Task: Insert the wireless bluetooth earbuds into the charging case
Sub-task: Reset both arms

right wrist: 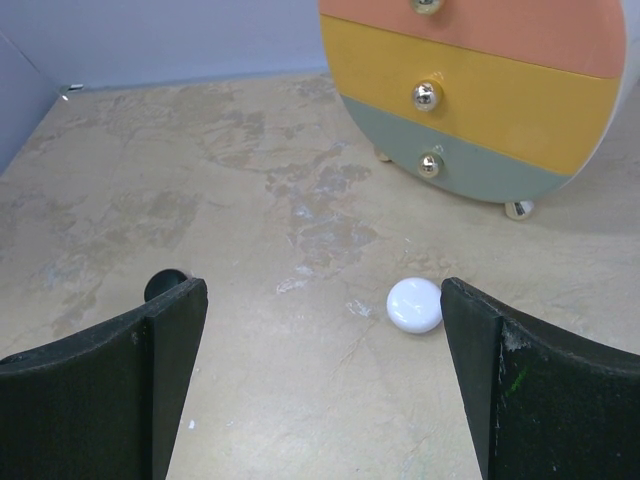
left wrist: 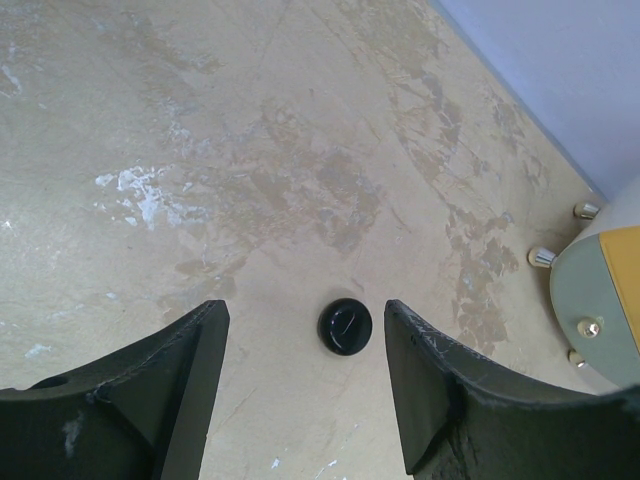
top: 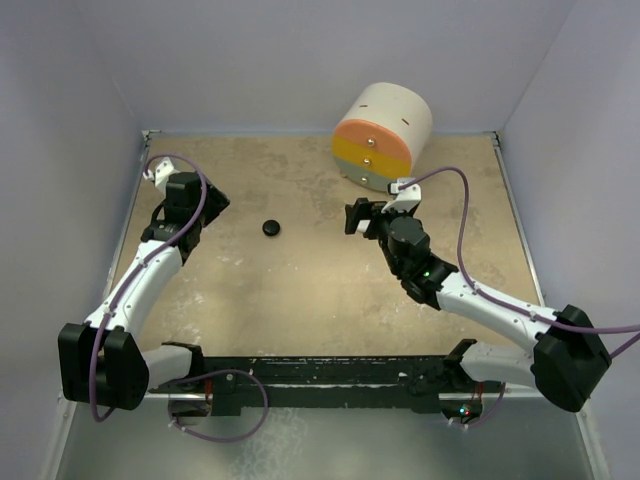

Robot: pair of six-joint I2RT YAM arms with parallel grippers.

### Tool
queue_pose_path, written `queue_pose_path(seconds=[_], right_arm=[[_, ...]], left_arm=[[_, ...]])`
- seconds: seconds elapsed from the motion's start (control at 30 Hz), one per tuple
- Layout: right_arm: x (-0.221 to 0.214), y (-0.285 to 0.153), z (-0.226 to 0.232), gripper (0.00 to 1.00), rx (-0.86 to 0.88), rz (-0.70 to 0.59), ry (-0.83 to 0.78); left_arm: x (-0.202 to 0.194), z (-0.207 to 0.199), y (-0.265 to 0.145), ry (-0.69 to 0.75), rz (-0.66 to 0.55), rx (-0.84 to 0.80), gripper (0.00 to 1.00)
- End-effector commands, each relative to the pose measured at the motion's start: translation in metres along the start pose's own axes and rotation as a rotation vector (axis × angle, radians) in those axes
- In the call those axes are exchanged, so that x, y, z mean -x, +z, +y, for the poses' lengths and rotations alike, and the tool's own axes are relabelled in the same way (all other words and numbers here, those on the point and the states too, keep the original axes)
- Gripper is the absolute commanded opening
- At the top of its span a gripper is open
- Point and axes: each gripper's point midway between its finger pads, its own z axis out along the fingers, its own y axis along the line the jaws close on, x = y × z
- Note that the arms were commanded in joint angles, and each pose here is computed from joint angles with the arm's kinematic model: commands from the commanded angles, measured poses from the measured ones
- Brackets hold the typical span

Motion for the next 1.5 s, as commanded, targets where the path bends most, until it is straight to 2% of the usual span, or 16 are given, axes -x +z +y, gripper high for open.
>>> queue_pose_path(seconds=[0.0,0.97,1.47], right_arm=[[0.019,-0.004,-0.001,1.0,0.001,-0.05,0.02],[0.017,-0.007,-0.005,1.0,-0.009,-0.046,0.03],[0.017,-0.031,-0.027,1.0,-0.034,-0.061,0.09]], left_arm=[[0.021,-0.014,-0.009,-0.025,-0.055,-0.044,0.62],[0.021,-0.014,-0.01,-0.024,-0.056,-0.049,0.62],[0.015,-0.004,-0.027,-0.024,-0.059,-0.068,0.63]])
